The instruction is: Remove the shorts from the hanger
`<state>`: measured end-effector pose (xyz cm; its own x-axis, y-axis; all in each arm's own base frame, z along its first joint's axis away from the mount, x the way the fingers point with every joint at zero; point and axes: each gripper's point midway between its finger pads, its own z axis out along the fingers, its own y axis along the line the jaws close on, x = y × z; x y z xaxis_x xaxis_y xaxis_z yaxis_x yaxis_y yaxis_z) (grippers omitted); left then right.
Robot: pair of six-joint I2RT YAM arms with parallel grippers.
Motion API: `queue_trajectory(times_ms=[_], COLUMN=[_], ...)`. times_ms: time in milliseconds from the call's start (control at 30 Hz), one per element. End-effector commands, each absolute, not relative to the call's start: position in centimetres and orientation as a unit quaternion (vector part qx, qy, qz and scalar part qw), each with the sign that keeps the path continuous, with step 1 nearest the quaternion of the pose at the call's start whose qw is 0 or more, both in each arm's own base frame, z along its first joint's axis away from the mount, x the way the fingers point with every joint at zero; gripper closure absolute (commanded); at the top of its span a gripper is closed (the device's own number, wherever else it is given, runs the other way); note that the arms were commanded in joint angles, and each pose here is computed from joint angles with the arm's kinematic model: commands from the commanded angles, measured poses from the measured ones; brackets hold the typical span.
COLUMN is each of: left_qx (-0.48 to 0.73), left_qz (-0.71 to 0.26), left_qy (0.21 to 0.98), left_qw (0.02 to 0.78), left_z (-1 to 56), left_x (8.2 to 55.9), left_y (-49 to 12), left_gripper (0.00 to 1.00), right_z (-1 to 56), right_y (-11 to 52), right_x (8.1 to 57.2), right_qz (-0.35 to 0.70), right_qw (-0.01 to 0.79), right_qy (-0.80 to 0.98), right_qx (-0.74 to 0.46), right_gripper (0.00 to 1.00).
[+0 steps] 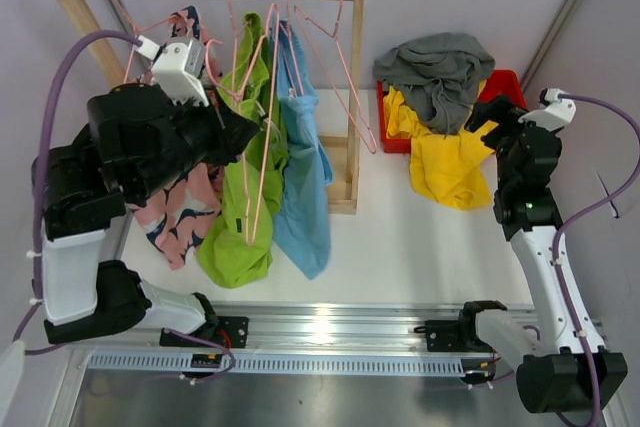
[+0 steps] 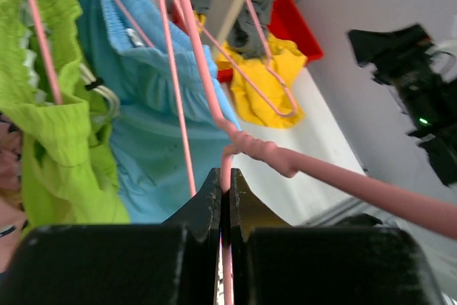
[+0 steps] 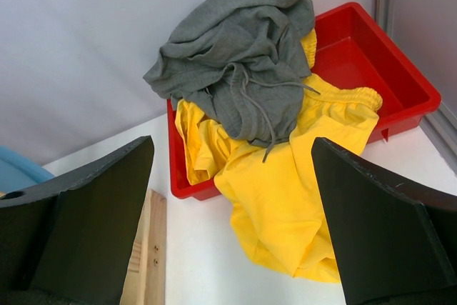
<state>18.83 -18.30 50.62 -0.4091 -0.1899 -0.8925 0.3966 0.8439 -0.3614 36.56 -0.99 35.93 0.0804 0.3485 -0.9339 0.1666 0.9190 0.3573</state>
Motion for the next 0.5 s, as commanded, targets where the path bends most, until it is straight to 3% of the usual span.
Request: queue_trajectory(times_ms=[0,233,467], left_qx=[0.025,0.03,0.027], left_qz=[-0.207,-0.183,-0.176], left_qy=[0.806,0.8,0.802], left_qw=[0.554,0.57,0.57], left_z=[49.7,50.0,49.2], left_x=[20.4,22.1,28.6], left_y=[-16.6,-17.2,-18.4], left_gripper=[1.0,1.0,1.0], right_z=[37.2,37.1,37.0], right_y=[-1.5,-1.5,-1.5], right_x=[35.6,35.4,35.1], right_qz=[0.057,0.059,0.063], right_qw=[0.723,0.724,0.725], right_qy=[0.661,0.659,0.657], right_qx=[0.192,0.194,0.197], right_gripper=[0.01,0.01,0.01])
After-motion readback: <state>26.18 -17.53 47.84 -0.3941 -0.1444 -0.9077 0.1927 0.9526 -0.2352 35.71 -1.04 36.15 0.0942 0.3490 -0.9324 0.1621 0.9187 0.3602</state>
